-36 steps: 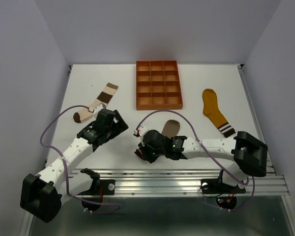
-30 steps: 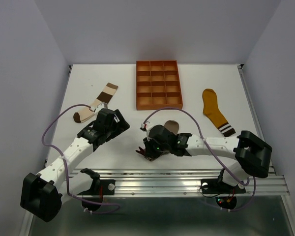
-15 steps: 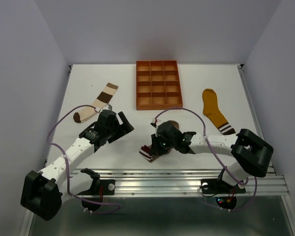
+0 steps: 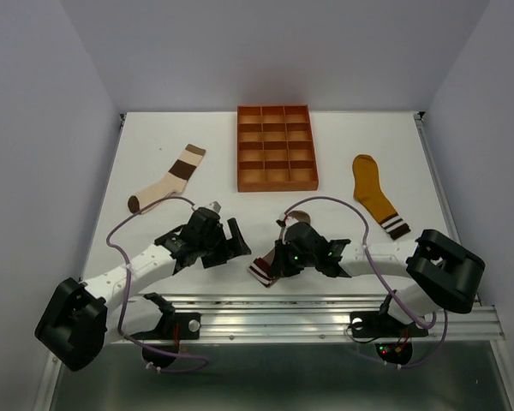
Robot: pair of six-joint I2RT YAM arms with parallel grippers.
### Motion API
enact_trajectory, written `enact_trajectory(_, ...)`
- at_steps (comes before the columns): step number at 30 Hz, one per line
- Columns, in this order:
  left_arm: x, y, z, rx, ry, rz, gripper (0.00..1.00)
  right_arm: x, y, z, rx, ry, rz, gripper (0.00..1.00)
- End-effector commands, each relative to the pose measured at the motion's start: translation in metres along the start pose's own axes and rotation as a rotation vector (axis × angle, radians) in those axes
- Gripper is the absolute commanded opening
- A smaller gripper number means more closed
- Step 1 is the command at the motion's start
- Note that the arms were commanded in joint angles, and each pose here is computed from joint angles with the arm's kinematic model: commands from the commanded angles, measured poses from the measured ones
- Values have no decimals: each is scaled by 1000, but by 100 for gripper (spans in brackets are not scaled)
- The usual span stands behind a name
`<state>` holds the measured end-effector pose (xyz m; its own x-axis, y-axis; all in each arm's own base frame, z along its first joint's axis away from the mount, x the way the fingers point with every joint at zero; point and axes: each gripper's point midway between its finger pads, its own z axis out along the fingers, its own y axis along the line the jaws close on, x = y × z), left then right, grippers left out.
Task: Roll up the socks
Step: Roll the sock at the center of the board.
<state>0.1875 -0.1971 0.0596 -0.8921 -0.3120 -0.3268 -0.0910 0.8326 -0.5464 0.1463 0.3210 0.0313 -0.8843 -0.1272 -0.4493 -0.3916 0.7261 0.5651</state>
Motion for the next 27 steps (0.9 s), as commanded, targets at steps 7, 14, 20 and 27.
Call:
enact_trajectory(7, 35, -19, 14, 84, 101, 28, 89, -11, -17, -3, 107, -75, 76, 1)
enact_trajectory(14, 53, -13, 26, 51, 164, 30, 75, -9, -24, -8, 136, -90, 97, 1)
enact_trajectory(20, 57, -12, 32, 29, 168, 29, 68, -7, -23, -7, 119, -81, 83, 1)
enact_trajectory(27, 56, -14, 39, 12, 168, 12, 58, -2, -26, -7, 118, -68, 74, 1)
